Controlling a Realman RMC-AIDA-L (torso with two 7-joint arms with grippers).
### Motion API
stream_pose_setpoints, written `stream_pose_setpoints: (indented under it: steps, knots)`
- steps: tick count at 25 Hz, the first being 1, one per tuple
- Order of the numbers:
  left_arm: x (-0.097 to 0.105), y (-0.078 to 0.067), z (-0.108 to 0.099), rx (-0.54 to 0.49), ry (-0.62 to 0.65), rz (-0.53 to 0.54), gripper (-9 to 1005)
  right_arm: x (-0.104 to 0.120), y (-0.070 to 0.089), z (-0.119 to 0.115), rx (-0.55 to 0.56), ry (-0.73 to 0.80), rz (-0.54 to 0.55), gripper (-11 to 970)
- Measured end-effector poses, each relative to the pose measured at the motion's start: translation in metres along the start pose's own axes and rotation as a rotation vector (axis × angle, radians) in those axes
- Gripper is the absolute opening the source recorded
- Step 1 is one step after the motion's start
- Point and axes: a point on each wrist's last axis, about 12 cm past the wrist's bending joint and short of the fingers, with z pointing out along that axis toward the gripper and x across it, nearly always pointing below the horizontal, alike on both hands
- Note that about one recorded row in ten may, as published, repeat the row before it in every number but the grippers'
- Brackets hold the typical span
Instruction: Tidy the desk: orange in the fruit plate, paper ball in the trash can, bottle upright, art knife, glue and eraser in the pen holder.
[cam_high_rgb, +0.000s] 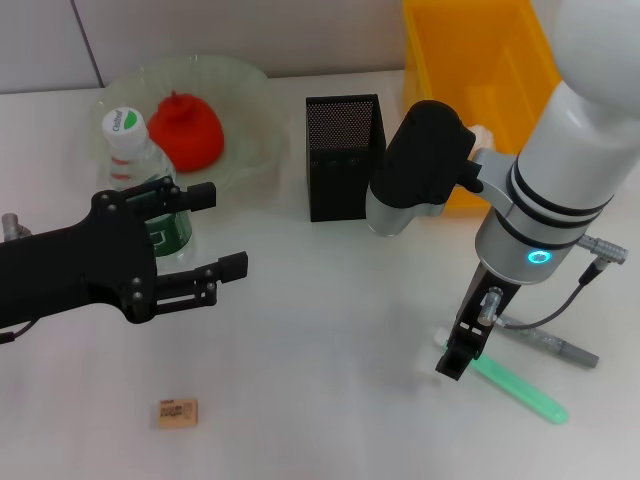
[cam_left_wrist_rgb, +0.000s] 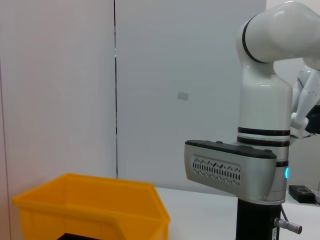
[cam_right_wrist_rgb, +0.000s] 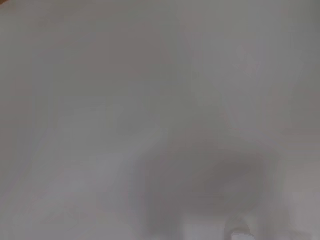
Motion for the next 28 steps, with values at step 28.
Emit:
stream_pose_setpoints:
  steps: [28]
  knots:
    - [0.0010, -0.0003, -0.0001, 0.000, 0.000, -0.002, 785, 0.0009, 0.0005, 0.0043, -0.002, 0.008, 0.018, 516]
